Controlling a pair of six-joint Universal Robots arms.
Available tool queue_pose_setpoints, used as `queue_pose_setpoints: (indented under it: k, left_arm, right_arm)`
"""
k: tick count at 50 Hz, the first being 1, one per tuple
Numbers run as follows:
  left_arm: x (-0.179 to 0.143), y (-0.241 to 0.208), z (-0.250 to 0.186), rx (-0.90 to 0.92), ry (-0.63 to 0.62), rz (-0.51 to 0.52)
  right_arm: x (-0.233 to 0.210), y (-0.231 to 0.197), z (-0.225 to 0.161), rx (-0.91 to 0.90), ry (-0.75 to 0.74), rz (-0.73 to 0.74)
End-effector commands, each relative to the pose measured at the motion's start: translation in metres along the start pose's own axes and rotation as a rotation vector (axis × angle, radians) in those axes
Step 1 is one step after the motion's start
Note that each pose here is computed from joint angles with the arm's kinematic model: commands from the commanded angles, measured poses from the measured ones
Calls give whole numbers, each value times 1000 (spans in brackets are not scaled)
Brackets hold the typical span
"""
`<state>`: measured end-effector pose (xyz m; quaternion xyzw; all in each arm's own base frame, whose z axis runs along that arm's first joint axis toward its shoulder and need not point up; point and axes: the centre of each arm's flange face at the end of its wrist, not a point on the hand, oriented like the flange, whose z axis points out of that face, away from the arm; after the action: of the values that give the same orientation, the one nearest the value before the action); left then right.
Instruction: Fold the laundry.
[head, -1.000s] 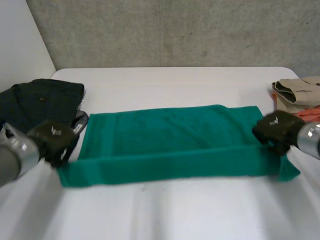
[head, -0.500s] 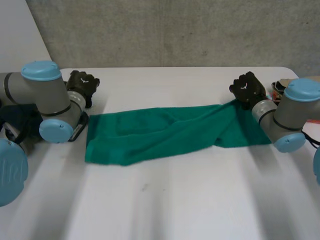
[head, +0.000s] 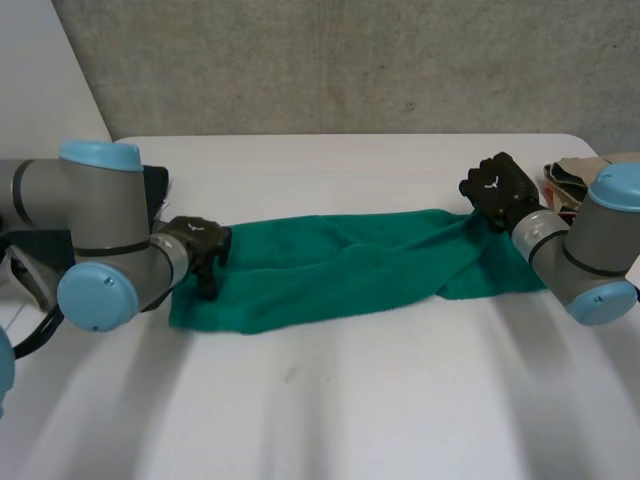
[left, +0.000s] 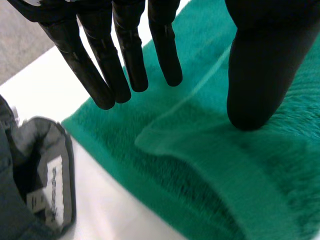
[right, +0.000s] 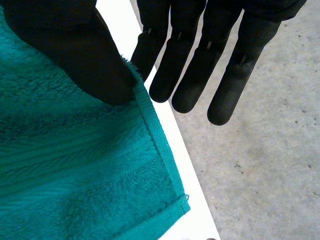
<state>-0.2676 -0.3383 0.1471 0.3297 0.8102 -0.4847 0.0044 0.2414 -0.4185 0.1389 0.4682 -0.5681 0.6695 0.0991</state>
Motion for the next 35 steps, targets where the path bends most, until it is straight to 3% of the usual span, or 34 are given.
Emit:
queue_pose_setpoints:
  k: [1,10,18,27,35]
  left_arm:
    - [-2,15,14,-33,-7,54]
    - [-9,6,10,5,-61,74]
    - [-20,-20,17,218,-192,72]
    - [-36,-20,54,275,-288,202]
    - [-32,-27,75,351,-299,235]
  right_arm:
    - [-1,0,-2,-11,-12,-3]
    - [2,-2,-2,-7,-6,-7]
    - [5,-3,1,5,5,4]
    - [5,11,28,86,65,49]
    - [5,25,55,168,127,30]
